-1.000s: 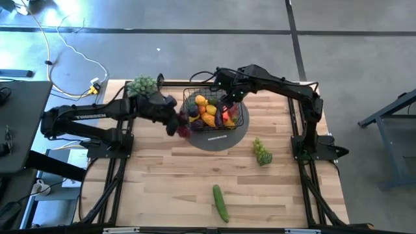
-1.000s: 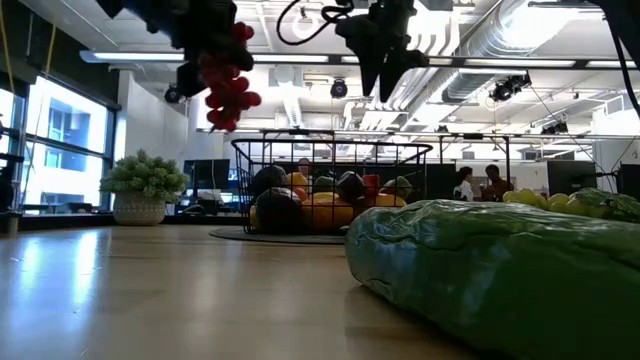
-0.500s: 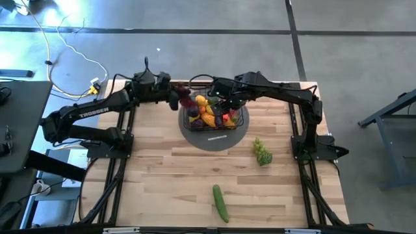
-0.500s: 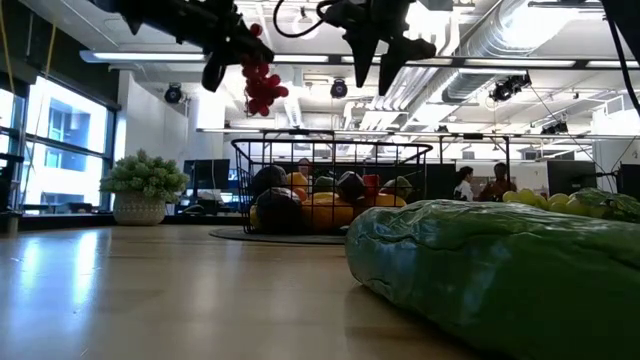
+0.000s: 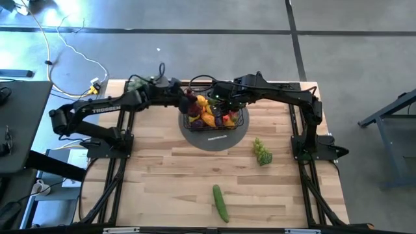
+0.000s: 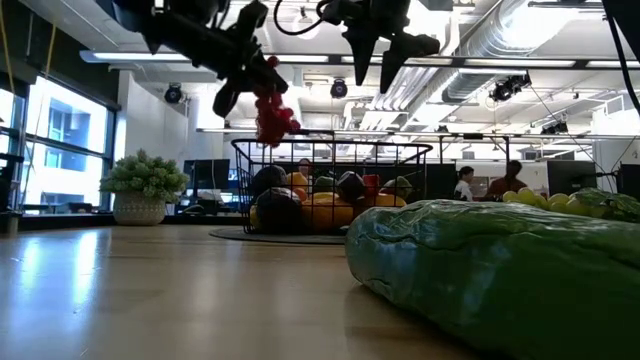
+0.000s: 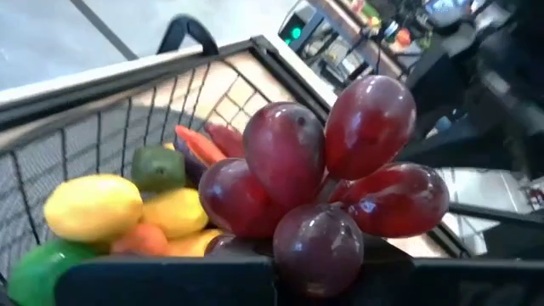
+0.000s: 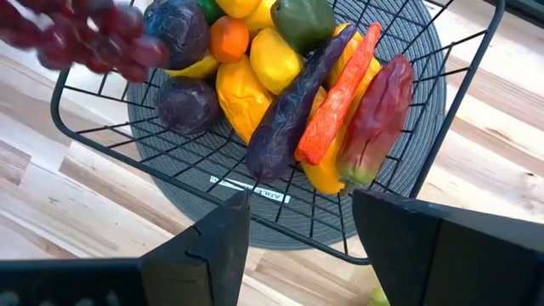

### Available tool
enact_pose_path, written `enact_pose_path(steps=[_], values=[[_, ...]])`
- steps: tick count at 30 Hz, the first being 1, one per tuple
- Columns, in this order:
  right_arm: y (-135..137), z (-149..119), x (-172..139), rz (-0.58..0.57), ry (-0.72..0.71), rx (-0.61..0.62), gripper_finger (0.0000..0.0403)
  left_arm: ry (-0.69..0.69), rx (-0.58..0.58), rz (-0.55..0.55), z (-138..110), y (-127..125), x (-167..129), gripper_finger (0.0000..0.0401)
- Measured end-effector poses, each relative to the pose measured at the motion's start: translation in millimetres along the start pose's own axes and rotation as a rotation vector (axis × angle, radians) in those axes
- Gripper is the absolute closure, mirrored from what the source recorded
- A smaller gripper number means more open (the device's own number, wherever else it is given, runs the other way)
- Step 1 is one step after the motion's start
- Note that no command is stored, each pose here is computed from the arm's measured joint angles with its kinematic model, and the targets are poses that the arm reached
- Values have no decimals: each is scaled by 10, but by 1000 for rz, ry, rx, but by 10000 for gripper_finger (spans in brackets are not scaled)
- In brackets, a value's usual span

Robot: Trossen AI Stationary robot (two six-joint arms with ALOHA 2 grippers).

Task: Build produce basket
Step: Put the red grapes into the black wire basket, then put the green grapes into the black wire basket

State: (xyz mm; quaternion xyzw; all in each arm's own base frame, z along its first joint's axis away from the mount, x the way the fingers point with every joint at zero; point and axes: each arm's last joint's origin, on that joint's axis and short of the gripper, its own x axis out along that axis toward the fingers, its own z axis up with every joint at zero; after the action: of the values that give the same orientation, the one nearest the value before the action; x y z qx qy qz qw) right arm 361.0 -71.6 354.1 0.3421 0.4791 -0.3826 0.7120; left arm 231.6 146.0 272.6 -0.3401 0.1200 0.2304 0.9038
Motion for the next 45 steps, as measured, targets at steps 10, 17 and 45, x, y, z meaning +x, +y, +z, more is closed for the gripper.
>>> enact_pose_path(steps=[10, 17, 45], values=[[-4, -13, 1, 8, 27, -43, 213, 36, -104, 88, -111, 99, 203, 378], [-47, -64, -3, -17, 101, -70, 213, 68, -162, 119, -162, 170, 285, 353], [-102, -109, -12, -56, 160, -227, 213, -36, 17, 197, 114, 220, 241, 236]])
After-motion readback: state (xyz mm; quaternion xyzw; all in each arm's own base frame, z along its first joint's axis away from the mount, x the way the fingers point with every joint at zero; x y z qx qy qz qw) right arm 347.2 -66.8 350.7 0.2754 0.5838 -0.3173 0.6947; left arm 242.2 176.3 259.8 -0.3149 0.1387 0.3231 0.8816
